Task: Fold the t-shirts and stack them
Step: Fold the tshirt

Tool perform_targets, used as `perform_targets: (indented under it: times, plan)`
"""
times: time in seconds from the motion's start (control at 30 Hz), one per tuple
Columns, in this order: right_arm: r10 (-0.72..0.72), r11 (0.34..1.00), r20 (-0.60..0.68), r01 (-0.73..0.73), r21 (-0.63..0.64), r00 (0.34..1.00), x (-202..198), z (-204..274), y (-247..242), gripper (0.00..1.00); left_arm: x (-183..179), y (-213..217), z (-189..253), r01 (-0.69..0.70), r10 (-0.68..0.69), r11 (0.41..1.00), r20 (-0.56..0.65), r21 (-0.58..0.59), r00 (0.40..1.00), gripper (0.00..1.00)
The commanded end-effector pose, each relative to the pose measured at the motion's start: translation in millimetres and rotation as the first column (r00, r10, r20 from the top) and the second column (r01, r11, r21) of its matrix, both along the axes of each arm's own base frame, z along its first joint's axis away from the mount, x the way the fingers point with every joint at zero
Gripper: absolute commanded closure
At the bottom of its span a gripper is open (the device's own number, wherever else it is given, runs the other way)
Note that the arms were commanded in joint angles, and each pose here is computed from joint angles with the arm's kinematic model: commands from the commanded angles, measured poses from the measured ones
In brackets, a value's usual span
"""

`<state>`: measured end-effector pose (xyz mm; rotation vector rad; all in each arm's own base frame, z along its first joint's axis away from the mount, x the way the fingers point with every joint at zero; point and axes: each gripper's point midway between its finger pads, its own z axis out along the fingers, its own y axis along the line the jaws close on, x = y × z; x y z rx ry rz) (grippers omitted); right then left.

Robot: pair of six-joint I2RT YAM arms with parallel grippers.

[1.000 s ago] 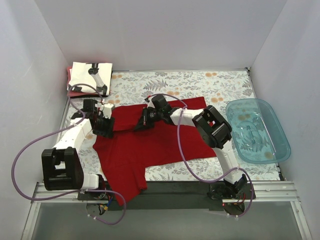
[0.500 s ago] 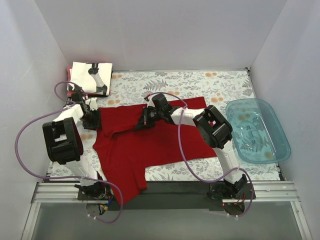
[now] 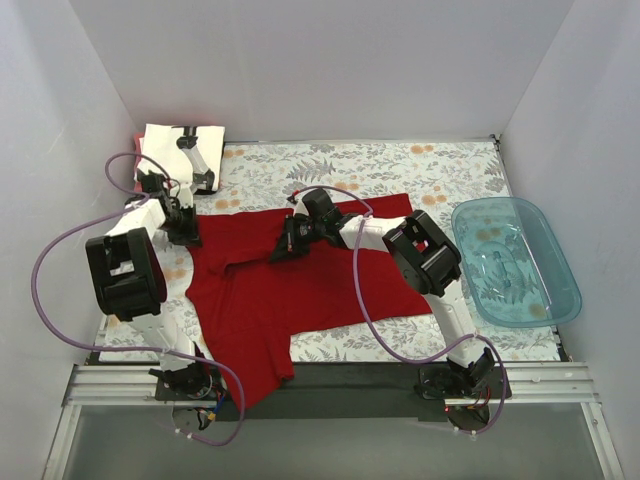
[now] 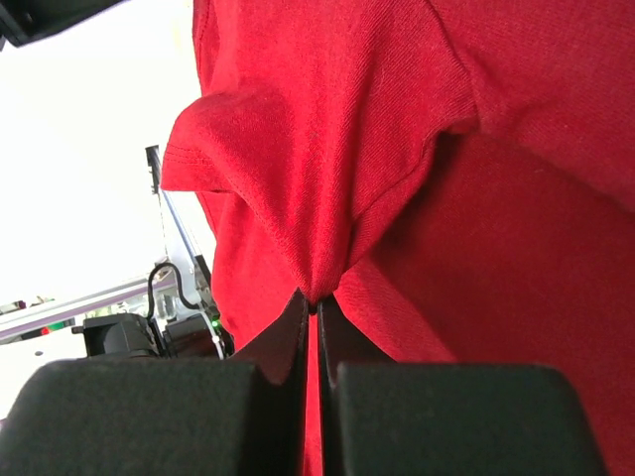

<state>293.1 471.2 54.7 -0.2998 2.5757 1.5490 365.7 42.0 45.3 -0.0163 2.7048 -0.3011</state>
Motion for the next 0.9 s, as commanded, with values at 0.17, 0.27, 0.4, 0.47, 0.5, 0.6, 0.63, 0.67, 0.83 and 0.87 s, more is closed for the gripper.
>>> perform_targets:
  times: [0.17,0.27,0.4,0.47,0.5,0.6,0.63,0.67,0.83,0.87]
  plan:
    - [-0.006,1.0,0.045,0.005,0.017,0.999,10.0,6.7,3.3,0.99,-22.0,-3.1,-26.3,-0.031,0.029,0.999,-0.096,-0.019,0.995,1.0]
    - [-0.006,1.0,0.037,0.005,0.012,0.999,8.7,3.7,2.5,0.99,-28.0,16.8,-35.6,-0.047,0.058,0.995,-0.112,0.093,0.992,1.0]
    - [-0.007,1.0,0.024,0.007,0.01,1.0,7.8,1.5,2.4,0.99,-27.9,42.0,-40.1,-0.061,0.081,0.978,-0.099,0.198,0.992,1.0]
    - [-0.004,1.0,0.026,0.004,0.01,1.0,7.5,0.6,2.2,0.99,-23.7,53.2,-39.1,-0.053,0.077,0.966,-0.084,0.252,0.993,1.0]
    - [-0.005,1.0,0.024,0.004,0.009,1.0,7.2,0.1,2.0,0.99,-20.1,55.4,-38.1,-0.051,0.072,0.964,-0.07,0.262,0.995,1.0]
    - [-0.004,1.0,0.026,0.004,0.007,1.0,7.0,-0.4,1.4,0.99,-9.0,62.1,-33.3,-0.044,0.058,0.955,-0.039,0.294,0.998,1.0]
    - [-0.003,1.0,0.023,0.003,0.006,1.0,6.4,-1.6,1.1,0.99,-5.9,63.5,-32.0,-0.042,0.053,0.953,-0.029,0.3,0.998,1.0]
    - [-0.003,1.0,0.019,0.002,0.004,1.0,6.0,-3.0,1.0,0.99,-2.5,65.3,-28.9,-0.04,0.047,0.951,-0.016,0.305,0.999,1.0]
    - [0.003,1.0,0.022,-0.003,0.013,1.0,4.7,2.5,2.9,0.99,0.6,37.9,0.6,0.038,-0.05,0.981,0.058,0.19,0.997,0.77]
    - [0.003,1.0,0.024,-0.003,0.016,1.0,4.8,4.1,3.0,0.99,-1.6,28.4,8.0,0.071,-0.082,0.986,0.07,0.151,0.994,0.71]
